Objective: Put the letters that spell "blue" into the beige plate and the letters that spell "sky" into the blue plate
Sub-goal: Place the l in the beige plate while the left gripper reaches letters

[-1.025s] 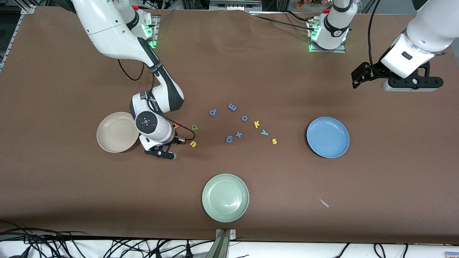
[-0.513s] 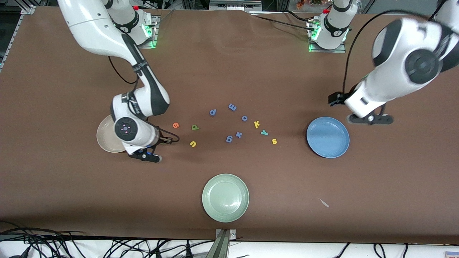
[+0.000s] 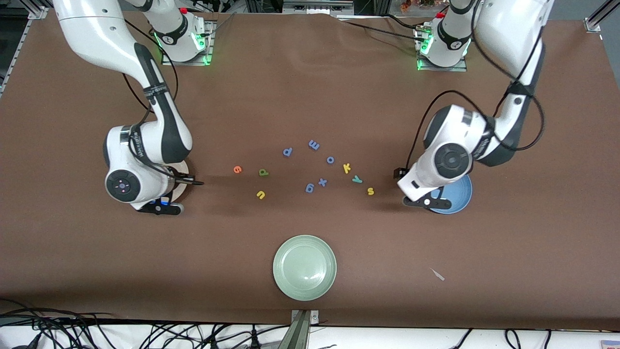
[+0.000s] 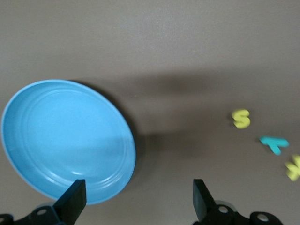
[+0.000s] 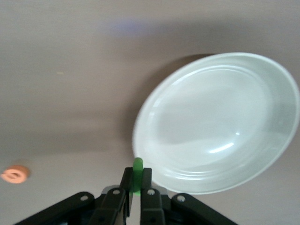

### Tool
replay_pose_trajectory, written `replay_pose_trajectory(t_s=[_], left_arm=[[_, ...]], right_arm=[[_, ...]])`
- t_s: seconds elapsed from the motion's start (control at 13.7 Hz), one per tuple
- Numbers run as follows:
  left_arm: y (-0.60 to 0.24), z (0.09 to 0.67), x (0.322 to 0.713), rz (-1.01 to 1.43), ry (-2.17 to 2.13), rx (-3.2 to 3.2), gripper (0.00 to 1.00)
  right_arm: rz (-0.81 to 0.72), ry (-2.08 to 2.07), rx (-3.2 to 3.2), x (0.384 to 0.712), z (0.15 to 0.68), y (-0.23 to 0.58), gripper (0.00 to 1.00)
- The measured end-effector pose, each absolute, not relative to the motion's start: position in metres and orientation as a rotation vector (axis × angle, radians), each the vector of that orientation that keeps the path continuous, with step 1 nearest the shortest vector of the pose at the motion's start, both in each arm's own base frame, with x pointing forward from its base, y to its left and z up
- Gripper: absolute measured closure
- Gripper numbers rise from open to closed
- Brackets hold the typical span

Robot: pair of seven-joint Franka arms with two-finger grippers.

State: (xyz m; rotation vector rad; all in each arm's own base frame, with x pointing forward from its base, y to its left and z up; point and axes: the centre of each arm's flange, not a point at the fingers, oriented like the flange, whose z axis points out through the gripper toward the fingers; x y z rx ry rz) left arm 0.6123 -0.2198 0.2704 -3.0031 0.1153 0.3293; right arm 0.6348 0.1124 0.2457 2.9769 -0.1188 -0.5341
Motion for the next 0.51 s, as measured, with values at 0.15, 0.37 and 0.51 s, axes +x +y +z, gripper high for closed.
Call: replay_pose_trajectory(t_s=[0.15,0.37,0.51], left_arm=[[-0.234,0.263,0.613,0.308,0.054,-3.001,0.0],[-0.282,0.244,0.6,0.232,-0.117,-3.006,0.0],[-0.301,0.221,0.595,0.197,-0.182,-3.018,0.0]], right_arm=[[-0.544,-0.133,2.965,0.637,0.243,0.085,0.9],[-0.569,-0.153,2.964,0.639,0.234,0.055,0.85],[-0.569,-0.144,2.967,0.639,0.235,0.057,0.64]])
